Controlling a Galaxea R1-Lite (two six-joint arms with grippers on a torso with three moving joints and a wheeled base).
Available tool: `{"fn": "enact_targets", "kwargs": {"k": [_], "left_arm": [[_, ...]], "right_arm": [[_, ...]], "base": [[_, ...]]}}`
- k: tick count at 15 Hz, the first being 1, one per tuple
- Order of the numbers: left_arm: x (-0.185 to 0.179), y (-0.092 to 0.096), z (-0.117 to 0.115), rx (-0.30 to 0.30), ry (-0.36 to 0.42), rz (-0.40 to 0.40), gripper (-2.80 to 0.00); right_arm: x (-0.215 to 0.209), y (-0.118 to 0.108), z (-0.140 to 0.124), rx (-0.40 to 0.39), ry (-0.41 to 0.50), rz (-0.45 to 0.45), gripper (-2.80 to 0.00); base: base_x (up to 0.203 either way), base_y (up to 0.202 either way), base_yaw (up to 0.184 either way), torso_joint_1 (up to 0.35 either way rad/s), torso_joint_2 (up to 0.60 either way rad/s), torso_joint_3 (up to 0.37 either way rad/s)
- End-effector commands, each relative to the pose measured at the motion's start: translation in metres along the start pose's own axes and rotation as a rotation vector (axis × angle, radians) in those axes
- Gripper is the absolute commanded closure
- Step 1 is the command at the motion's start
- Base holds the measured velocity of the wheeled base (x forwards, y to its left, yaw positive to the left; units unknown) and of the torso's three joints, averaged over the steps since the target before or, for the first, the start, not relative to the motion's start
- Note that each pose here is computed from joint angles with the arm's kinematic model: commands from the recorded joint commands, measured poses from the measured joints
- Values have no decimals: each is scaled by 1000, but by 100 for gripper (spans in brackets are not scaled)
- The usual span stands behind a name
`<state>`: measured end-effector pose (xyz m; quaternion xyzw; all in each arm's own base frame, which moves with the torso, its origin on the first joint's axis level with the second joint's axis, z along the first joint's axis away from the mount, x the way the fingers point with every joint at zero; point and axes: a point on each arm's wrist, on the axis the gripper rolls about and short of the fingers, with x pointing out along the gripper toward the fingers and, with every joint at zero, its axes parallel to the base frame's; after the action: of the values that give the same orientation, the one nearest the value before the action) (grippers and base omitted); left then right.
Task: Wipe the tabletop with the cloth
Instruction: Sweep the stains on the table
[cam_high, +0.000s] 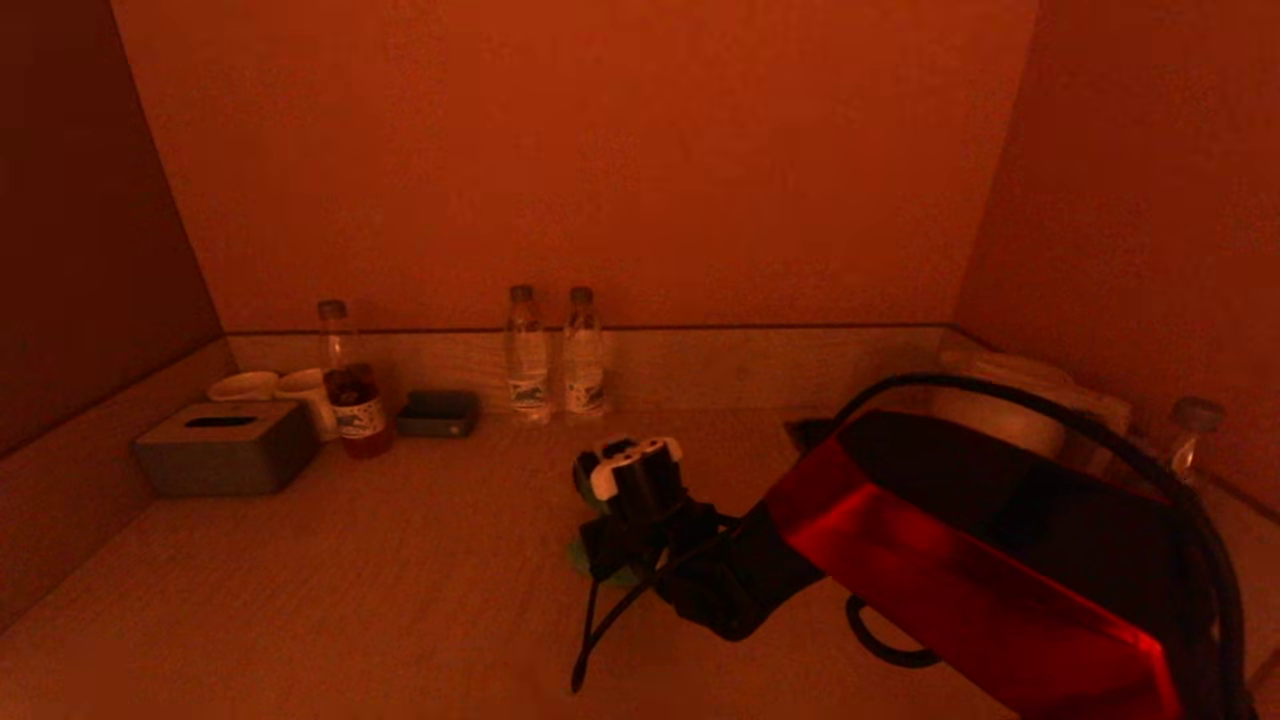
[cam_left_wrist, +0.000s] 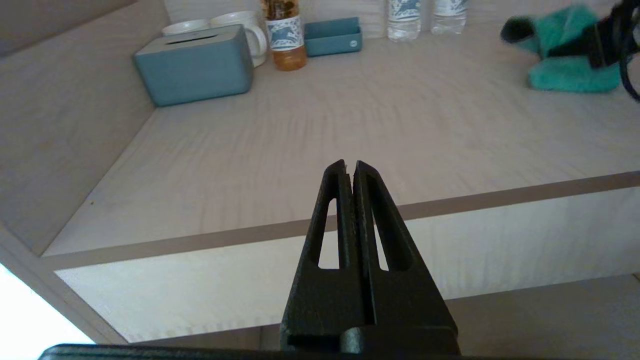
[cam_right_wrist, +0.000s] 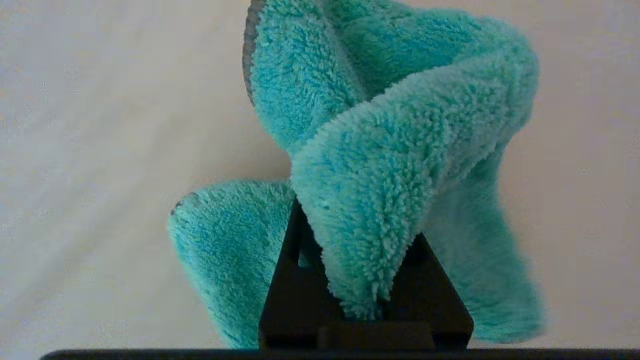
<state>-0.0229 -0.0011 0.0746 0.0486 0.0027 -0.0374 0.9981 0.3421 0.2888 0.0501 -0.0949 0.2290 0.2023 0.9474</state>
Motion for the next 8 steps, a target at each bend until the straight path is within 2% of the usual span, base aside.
{"fn": "enact_targets", "kwargs": {"k": [1,4,8], "left_arm": [[0,0,0,1,0,-1,0],[0,0,0,1,0,-1,0],[0,0,0,1,0,-1,0]], "right_arm": [[-17,38,-5,-40,0,74,0],[-31,59,-8,-66,-1,118,0],[-32,58,-13,-67,-3,119,0]], "base": [[0,0,0,0,0,0],[0,0,0,0,0,0],[0,0,0,0,0,0]]}}
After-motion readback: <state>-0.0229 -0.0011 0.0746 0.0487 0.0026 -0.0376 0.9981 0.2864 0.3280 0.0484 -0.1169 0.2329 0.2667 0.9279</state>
